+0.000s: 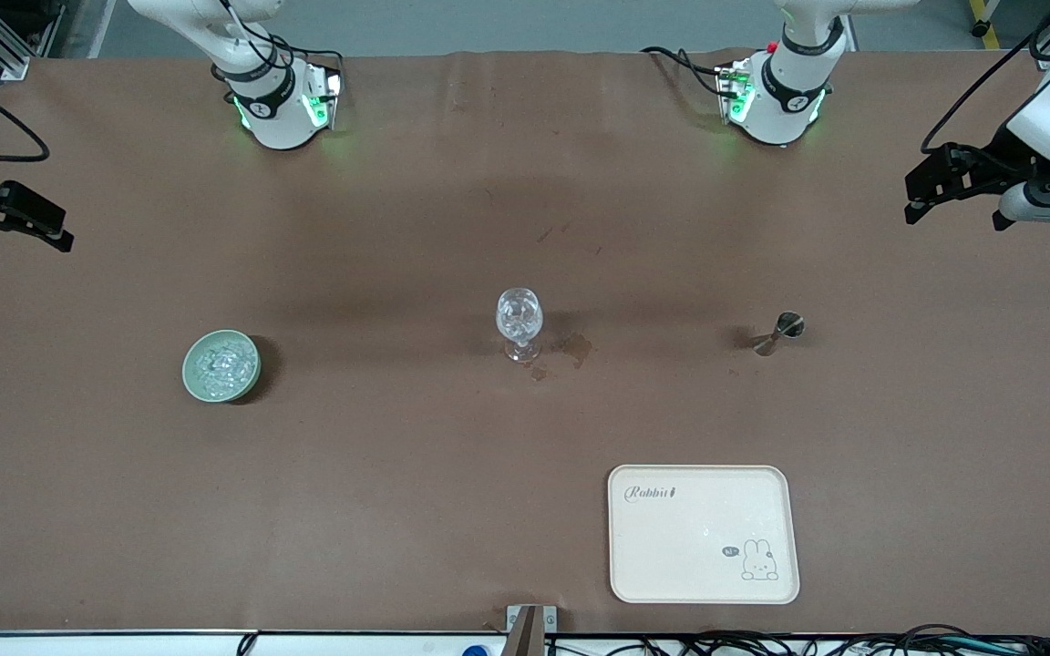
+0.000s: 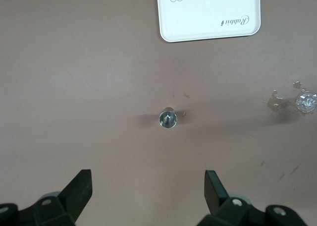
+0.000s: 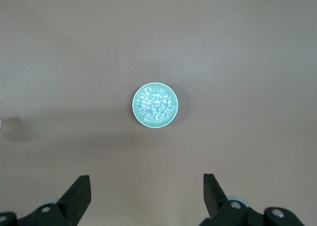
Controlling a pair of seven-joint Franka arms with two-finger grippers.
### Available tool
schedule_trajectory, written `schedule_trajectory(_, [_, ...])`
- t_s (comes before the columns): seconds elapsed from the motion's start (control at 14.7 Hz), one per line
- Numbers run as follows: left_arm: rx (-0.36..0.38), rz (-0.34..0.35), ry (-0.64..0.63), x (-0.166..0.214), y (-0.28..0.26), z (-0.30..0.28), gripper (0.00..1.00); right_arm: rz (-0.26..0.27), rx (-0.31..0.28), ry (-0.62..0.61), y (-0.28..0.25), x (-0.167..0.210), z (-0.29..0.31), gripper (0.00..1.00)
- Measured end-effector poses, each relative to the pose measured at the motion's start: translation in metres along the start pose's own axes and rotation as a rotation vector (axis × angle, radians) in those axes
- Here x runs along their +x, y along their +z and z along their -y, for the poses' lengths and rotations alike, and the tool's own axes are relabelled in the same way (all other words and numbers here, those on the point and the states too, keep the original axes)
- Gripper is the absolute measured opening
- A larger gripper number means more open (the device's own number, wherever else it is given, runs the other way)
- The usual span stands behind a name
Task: Pour wine and add ice with both arms
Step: 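Move the left gripper to the jigger while the right gripper nears the ice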
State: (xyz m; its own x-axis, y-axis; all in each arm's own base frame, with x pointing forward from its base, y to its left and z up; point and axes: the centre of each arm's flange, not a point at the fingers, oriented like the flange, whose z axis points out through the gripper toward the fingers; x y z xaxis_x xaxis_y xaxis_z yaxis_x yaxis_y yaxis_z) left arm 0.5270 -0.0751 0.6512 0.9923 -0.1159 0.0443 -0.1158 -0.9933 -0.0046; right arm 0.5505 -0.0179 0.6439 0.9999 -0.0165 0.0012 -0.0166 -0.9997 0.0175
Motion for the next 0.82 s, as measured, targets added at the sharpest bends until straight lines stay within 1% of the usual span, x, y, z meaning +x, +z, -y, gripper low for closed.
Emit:
schedule_trajectory(0.34, [0.000, 0.001, -0.009, 0.000, 0.000, 0.005, 1.00, 0.005, 0.000, -0.029, 0.000, -0.001, -0.004, 1.00])
schedule_trajectory(0.48, [-0.002, 0.011, -0.027, 0.004, 0.006, 0.015, 1.00, 0.005, 0.000, -0.028, 0.001, -0.001, -0.004, 1.00])
schedule_trajectory(0.68, [-0.008, 0.058, -0.105, 0.023, 0.037, 0.065, 1.00, 0.005, 0.000, -0.027, 0.001, -0.001, -0.006, 1.00])
schedule_trajectory(0.75, [-0.017, 0.076, -0.127, 0.030, 0.053, 0.082, 1.00, 0.006, 0.000, -0.027, 0.001, -0.001, -0.006, 1.00])
schedule_trajectory(0.82, [-0.043, 0.091, -0.152, 0.037, 0.070, 0.096, 1.00, 0.007, 0.000, -0.027, 0.002, -0.001, -0.006, 1.00])
